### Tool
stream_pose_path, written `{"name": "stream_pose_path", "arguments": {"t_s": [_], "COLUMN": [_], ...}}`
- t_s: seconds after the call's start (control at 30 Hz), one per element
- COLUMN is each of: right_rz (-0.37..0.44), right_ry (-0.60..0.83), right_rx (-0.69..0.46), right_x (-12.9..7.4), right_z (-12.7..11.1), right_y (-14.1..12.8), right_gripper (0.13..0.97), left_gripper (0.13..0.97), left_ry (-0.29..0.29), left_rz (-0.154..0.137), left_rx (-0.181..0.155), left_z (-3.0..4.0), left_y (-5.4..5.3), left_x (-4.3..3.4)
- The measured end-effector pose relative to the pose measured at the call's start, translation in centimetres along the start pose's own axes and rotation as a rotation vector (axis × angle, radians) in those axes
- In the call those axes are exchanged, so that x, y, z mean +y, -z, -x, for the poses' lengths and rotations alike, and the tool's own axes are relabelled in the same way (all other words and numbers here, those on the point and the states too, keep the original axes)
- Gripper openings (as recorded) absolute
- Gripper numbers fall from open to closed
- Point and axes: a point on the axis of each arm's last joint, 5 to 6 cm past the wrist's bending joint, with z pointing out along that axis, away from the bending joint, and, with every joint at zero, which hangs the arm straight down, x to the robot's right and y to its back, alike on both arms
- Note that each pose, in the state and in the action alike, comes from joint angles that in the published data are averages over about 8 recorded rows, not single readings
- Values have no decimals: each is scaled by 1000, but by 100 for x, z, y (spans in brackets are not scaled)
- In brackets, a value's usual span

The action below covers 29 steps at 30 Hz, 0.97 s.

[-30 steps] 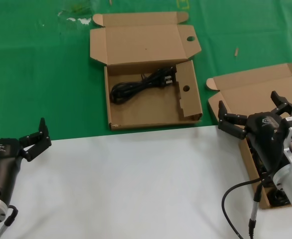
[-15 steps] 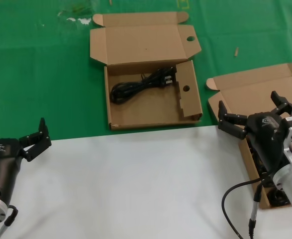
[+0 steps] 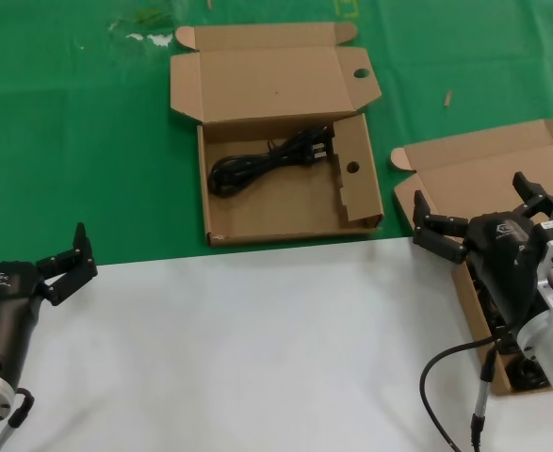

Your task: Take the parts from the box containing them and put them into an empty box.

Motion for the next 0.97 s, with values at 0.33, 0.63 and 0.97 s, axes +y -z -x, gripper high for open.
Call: {"name": "stream_pose_path", "arguments": {"t_s": [0.33,0.63,0.97], "right_rz": [0,0,0], "right_ry": [0,0,0], "right_rx": [0,0,0], "right_x": [0,0,0], "right_z": [0,0,0], "right_y": [0,0,0], "right_gripper": [966,966,966], "left_gripper": [966,966,966], "left_ry": [0,0,0], "left_rz": [0,0,0], "left_rx": [0,0,0], "left_z": [0,0,0], "left_y": [0,0,0], "left_x": [0,0,0]}}
